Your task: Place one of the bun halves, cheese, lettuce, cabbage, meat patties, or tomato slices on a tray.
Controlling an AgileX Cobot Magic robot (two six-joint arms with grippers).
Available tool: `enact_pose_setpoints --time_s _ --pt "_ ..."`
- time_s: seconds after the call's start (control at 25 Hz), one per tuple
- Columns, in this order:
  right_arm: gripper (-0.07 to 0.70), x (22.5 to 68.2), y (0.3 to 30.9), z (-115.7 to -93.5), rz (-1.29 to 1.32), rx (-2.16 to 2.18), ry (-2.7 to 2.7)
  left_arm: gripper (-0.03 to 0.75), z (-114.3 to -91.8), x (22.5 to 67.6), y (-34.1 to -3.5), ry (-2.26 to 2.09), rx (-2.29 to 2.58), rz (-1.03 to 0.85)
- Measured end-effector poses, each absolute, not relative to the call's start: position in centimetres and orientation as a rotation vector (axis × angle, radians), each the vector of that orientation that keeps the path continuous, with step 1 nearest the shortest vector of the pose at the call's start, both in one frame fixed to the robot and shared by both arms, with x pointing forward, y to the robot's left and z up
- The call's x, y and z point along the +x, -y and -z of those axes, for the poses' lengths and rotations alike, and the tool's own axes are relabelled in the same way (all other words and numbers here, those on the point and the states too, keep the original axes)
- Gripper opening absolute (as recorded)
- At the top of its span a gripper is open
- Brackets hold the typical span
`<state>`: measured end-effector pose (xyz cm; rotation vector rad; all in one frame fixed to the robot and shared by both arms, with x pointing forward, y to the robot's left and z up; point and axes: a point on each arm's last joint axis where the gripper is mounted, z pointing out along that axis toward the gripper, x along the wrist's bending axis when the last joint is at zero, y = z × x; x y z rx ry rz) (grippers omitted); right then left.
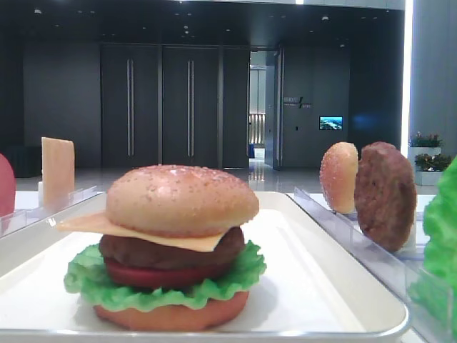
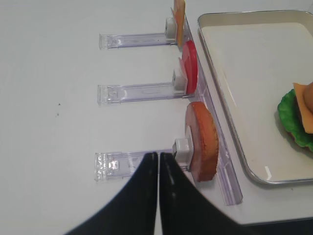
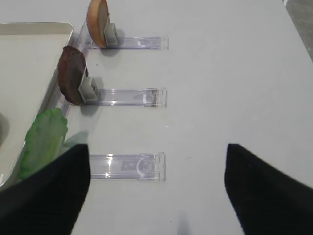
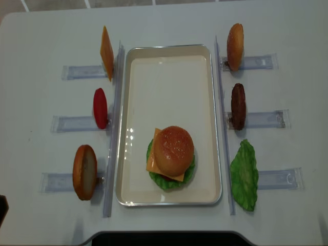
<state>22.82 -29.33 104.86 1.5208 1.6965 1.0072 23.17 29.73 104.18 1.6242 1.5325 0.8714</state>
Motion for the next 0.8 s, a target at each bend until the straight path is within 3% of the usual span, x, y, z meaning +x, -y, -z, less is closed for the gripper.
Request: enact_pose_setpoints --time_s 0.8 --pt "0.539 22.82 29.33 -104.86 -1.007 1.521 -1.696 0.000 -104.18 23.17 -29.73 -1.532 1.624 -0.871"
